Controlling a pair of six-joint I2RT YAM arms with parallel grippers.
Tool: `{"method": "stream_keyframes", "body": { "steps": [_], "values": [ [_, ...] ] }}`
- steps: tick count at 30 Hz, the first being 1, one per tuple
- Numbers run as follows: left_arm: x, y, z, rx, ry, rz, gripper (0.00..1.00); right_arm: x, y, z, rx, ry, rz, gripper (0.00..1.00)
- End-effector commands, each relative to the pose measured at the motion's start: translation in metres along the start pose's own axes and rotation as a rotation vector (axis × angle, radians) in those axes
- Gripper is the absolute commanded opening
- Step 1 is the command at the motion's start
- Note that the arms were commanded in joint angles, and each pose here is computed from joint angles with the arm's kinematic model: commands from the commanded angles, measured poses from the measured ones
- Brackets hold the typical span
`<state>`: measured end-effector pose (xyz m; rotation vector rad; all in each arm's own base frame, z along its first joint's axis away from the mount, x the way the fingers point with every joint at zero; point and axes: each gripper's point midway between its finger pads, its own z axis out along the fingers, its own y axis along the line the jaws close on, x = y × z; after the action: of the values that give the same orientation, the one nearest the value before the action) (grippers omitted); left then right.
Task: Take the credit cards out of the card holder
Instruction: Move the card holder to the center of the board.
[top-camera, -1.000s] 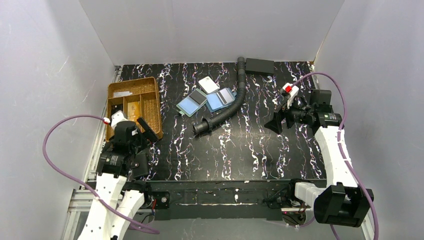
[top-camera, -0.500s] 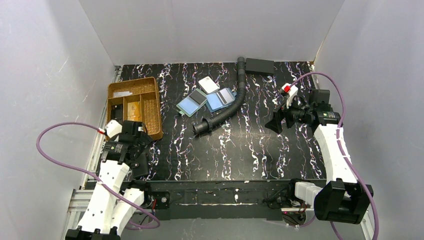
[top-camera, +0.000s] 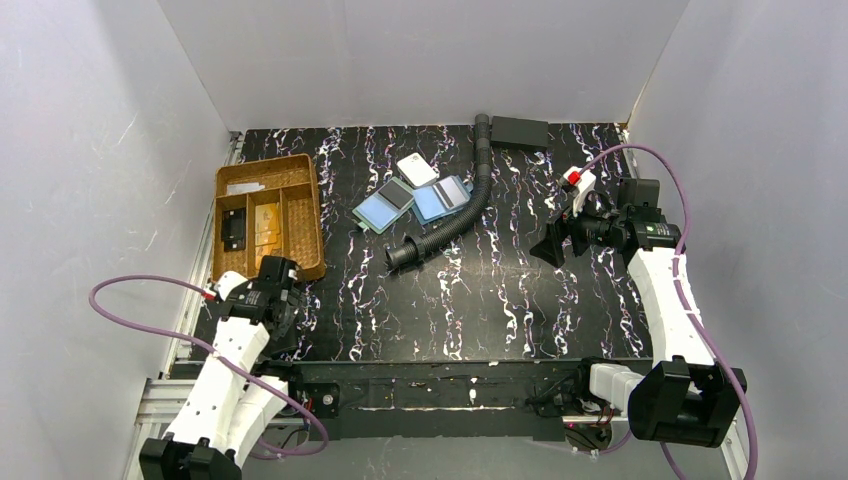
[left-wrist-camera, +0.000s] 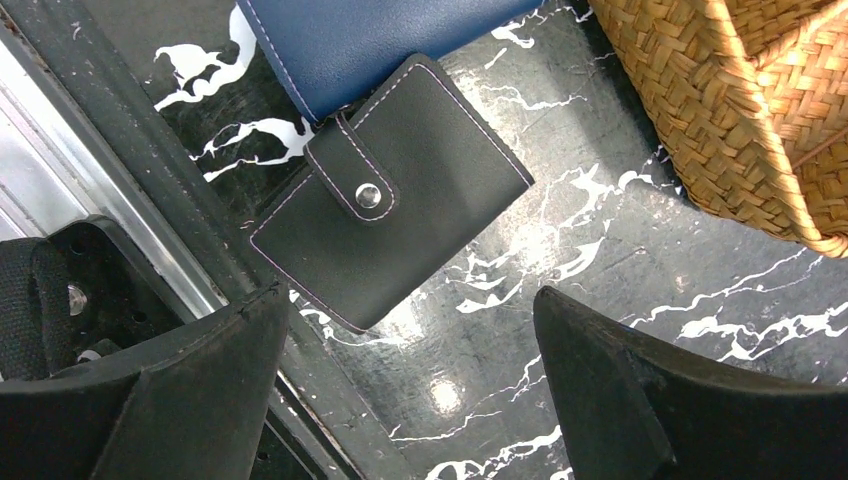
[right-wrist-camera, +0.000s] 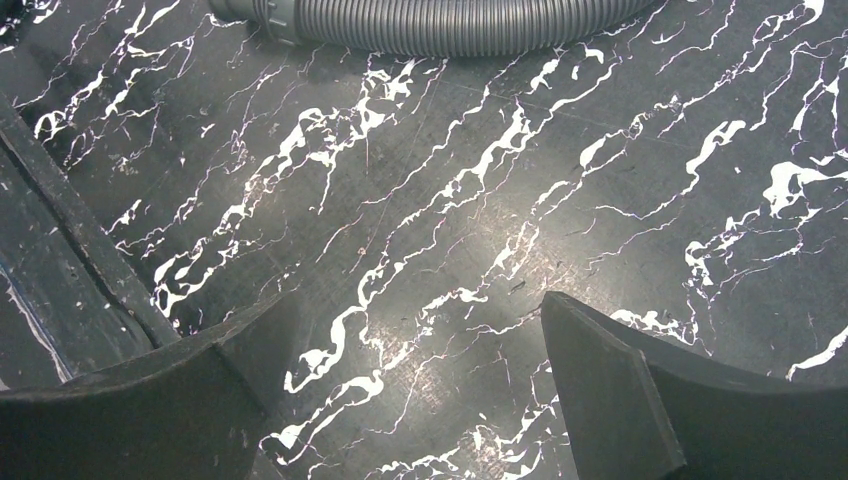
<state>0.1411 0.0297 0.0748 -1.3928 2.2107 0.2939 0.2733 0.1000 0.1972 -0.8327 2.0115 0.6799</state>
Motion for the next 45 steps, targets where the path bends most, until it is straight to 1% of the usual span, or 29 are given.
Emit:
{"method": "stream_keyframes", "body": {
  "steps": [1,5,6,10,12,14,17,19,21,23,26,27,31,34,38,42,45],
  "values": [
    [-0.003,0.000,-0.004,0.023,-0.005,0.003,0.91,-0.013,0.004,-0.002,-0.020,-0.055,-0.045,1.00],
    [-0.002,-0.004,-0.019,0.109,0.024,0.089,0.92,-0.016,0.012,0.000,-0.075,-0.069,-0.030,1.00],
    [-0.002,-0.002,-0.021,0.107,0.030,0.124,0.93,-0.016,0.014,0.000,-0.095,-0.069,-0.036,1.00],
    [-0.002,0.000,-0.033,0.088,0.071,0.169,0.93,-0.005,0.032,0.008,-0.192,-0.034,-0.031,1.00],
    [-0.005,-0.006,-0.038,0.099,0.082,0.195,0.91,0.003,0.044,0.012,-0.241,-0.020,-0.042,1.00],
    [-0.009,-0.009,-0.043,0.098,0.088,0.266,0.88,0.009,0.049,0.013,-0.259,-0.023,-0.049,1.00],
    [-0.013,-0.005,-0.046,0.040,0.118,0.374,0.87,0.013,0.060,0.018,-0.294,-0.053,-0.067,1.00],
    [-0.018,-0.001,-0.047,-0.016,0.122,0.408,0.87,0.011,0.060,0.016,-0.278,-0.064,-0.083,1.00],
    [-0.014,-0.004,-0.045,-0.029,0.157,0.435,0.83,0.008,0.060,0.013,-0.257,-0.073,-0.105,1.00],
    [-0.008,-0.003,-0.037,-0.075,0.192,0.459,0.83,0.009,0.063,0.013,-0.257,-0.077,-0.104,1.00],
    [0.006,0.000,-0.019,-0.132,0.242,0.497,0.76,0.013,0.070,0.015,-0.281,-0.062,-0.102,1.00],
    [0.008,-0.002,-0.017,-0.139,0.248,0.507,0.75,0.014,0.071,0.016,-0.285,-0.057,-0.101,1.00],
    [0.013,-0.013,-0.008,-0.145,0.253,0.553,0.72,0.017,0.075,0.020,-0.295,-0.032,-0.106,1.00],
    [0.019,-0.012,0.000,-0.204,0.268,0.604,0.73,0.018,0.075,0.024,-0.289,-0.018,-0.127,1.00],
    [0.021,-0.004,0.005,-0.284,0.250,0.648,0.73,0.022,0.074,0.028,-0.277,0.007,-0.148,1.00],
    [0.012,-0.005,0.002,-0.315,0.187,0.641,0.72,0.026,0.073,0.033,-0.268,0.029,-0.168,1.00],
    [0.014,-0.005,0.003,-0.313,0.188,0.617,0.72,0.030,0.072,0.036,-0.273,0.044,-0.155,1.00]
  ]
}}
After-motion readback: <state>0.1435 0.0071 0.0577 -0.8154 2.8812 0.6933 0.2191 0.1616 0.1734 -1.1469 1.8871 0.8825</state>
